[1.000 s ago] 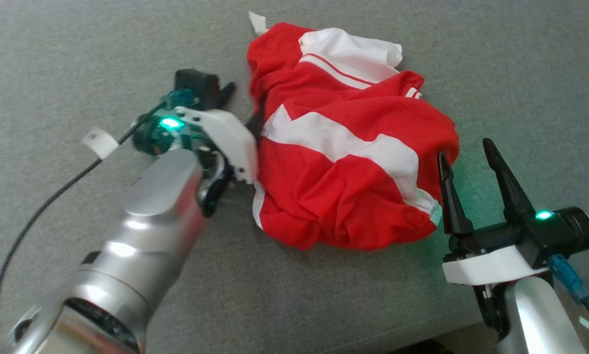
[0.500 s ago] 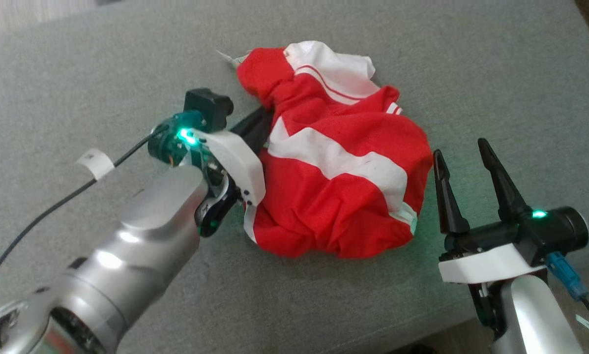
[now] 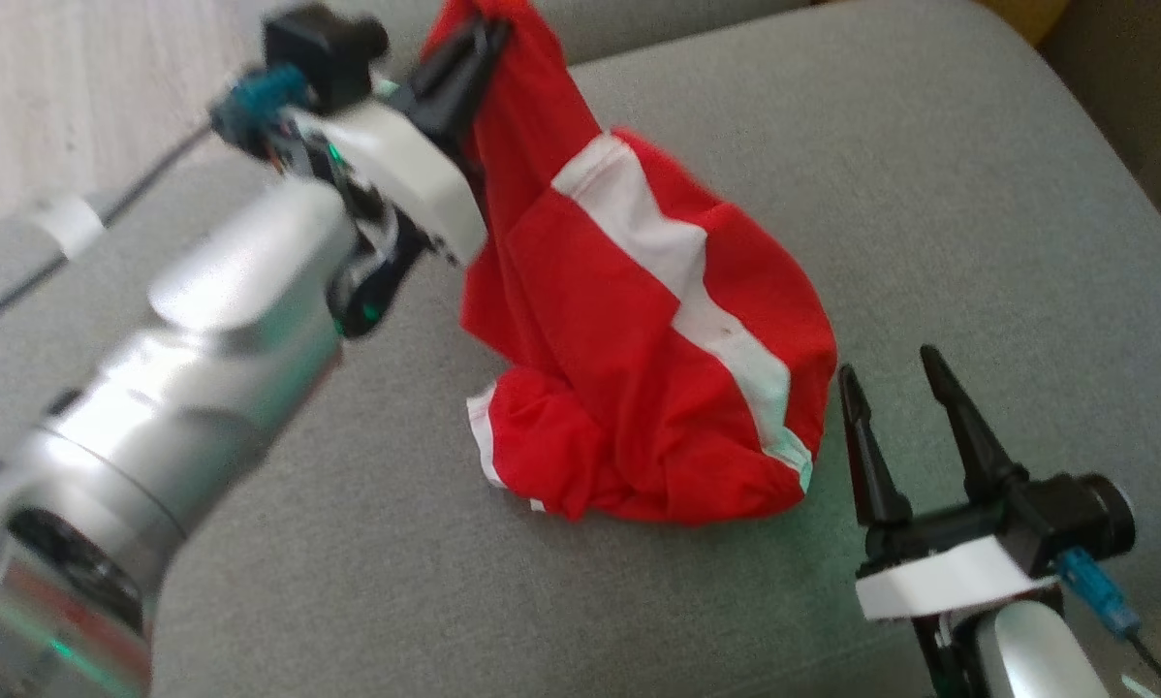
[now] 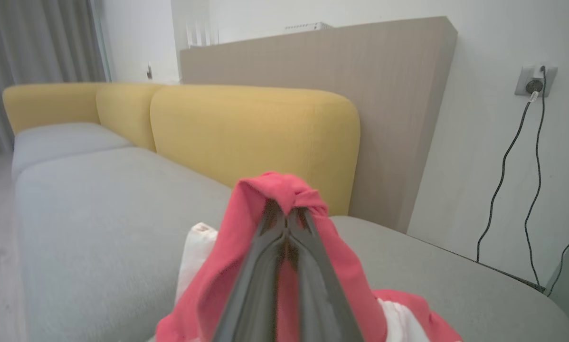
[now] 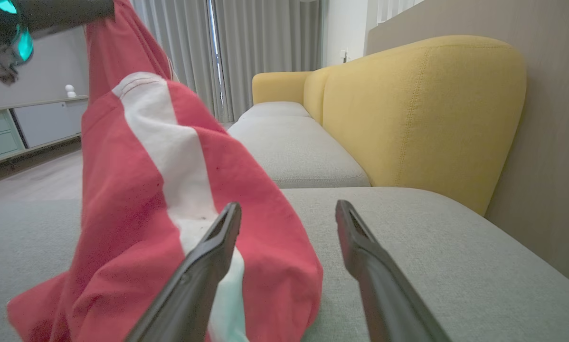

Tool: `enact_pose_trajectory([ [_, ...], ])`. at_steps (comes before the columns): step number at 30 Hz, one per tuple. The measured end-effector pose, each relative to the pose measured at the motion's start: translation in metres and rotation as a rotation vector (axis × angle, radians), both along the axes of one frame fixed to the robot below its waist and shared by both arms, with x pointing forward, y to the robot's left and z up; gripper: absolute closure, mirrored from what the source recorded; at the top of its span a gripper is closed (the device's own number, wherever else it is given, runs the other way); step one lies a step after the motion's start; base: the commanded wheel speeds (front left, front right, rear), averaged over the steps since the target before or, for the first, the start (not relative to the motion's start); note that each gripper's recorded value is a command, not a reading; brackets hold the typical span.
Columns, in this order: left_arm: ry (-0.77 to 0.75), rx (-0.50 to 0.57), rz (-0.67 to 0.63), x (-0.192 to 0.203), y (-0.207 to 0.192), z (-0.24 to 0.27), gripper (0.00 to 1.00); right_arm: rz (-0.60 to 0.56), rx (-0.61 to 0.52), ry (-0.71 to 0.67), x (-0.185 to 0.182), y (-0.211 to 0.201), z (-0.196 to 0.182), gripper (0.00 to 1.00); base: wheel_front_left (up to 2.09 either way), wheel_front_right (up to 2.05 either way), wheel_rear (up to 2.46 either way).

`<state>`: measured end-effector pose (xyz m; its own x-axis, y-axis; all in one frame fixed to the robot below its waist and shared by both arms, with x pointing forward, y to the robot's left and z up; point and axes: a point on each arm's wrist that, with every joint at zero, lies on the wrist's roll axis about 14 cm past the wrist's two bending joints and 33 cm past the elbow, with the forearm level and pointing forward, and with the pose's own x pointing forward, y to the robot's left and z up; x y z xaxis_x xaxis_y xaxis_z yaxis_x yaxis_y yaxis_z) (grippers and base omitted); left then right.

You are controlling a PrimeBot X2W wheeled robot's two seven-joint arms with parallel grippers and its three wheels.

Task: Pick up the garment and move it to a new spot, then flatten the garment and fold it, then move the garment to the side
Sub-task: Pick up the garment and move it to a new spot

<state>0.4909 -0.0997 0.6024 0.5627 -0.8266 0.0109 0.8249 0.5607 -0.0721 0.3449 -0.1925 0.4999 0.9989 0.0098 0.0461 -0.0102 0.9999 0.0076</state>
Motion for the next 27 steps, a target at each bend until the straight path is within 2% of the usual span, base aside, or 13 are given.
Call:
enact_pose_trajectory([
  [5, -0.15, -0.022, 0.046, 0.007, 0.018, 0.061, 1.0, 0.014, 0.013, -0.004, -0.013, 0.006, 0.0, 0.0, 0.0, 0.0, 0.0],
  [9, -0.255, 0.015, 0.163, 0.024, 0.062, 0.096, 1.0, 0.05, 0.021, 0.007, -0.017, 0.018, -0.004, 0.0, 0.0, 0.0, 0.0],
  [17, -0.315, 0.057, 0.463, 0.04, 0.187, 0.122, 1.0, 0.178, 0.013, 0.003, -0.005, 0.056, -0.004, 0.0, 0.0, 0.0, 0.0],
  [23, -0.327, 0.116, 0.705, 0.035, 0.288, 0.123, 1.0, 0.293, 0.001, 0.012, 0.009, 0.092, -0.007, 0.0, 0.0, 0.0, 0.0],
  [27, -0.3, 0.117, 0.888, 0.027, 0.362, 0.118, 1.0, 0.352, 0.006, 0.028, 0.017, 0.11, -0.013, 0.0, 0.0, 0.0, 0.0],
])
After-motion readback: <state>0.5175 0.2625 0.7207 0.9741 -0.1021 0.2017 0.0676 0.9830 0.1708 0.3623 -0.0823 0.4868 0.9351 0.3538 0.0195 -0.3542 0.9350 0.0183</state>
